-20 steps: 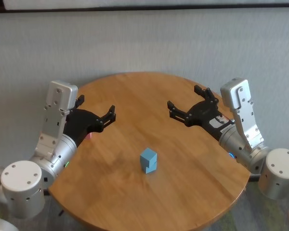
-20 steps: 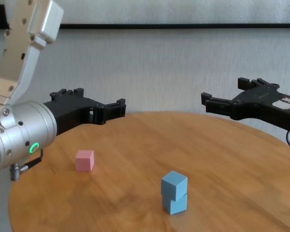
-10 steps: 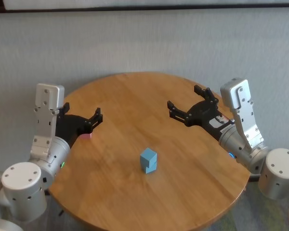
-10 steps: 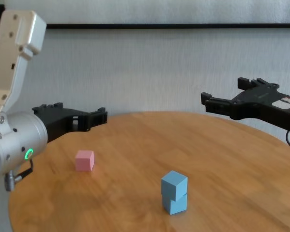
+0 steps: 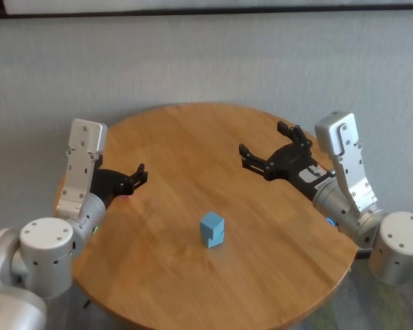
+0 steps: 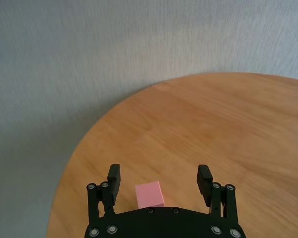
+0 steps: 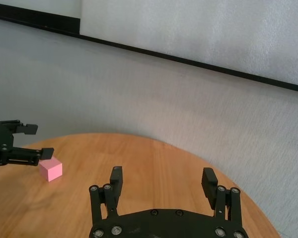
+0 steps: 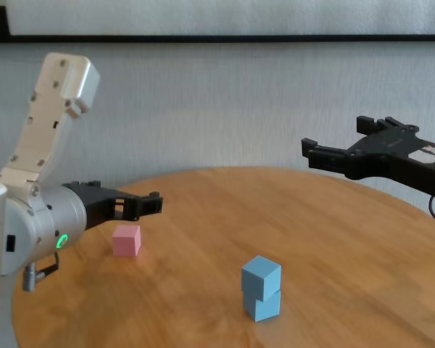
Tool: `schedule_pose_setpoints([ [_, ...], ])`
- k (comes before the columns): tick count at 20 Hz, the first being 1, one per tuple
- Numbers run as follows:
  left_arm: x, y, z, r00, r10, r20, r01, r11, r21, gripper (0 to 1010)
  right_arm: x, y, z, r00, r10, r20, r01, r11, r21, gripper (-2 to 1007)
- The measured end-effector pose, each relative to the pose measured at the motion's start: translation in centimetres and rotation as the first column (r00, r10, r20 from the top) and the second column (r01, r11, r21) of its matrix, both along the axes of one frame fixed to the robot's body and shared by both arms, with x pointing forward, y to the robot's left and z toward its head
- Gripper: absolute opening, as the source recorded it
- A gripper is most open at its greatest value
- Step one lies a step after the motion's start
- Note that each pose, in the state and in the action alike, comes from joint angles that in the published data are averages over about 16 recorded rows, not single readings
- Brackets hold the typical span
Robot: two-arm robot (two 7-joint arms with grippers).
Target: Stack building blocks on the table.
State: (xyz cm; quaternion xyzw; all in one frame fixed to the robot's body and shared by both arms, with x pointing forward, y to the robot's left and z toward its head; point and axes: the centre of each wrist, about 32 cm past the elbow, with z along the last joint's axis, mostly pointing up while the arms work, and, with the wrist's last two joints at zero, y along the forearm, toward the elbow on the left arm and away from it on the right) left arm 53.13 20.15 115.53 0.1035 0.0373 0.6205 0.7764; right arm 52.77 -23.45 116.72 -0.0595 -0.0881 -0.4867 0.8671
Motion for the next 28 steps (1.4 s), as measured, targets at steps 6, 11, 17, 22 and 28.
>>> schedule_pose_setpoints([
  [6,1.35,0.17,-0.67,0.9989,0.012,-0.046,-0.012,1.000,0.013,1001,0.00,0.00,0.01,1.0000,0.000,0.000,0.000,1.0000,0.000,1005],
  [11,2.13,0.54,-1.16,0.9963,0.019,-0.084,-0.019,1.000,-0.004,1001,0.00,0.01,0.01,1.0000,0.000,0.000,0.000,1.0000,0.000,1005],
  [17,2.94,0.90,-1.36,0.9905,0.006,-0.137,-0.008,1.000,-0.015,1001,0.00,0.01,0.01,1.0000,0.000,0.000,0.000,1.0000,0.000,1005],
  [22,3.53,1.10,-1.34,0.9843,-0.009,-0.176,0.007,1.000,-0.010,1001,0.00,0.01,0.01,1.0000,0.000,0.000,0.000,1.0000,0.000,1005],
  [28,4.08,1.27,-1.38,0.9793,-0.021,-0.201,0.020,1.000,-0.005,1001,0.00,0.01,0.01,1.0000,0.001,0.000,-0.001,1.0000,0.000,1005],
])
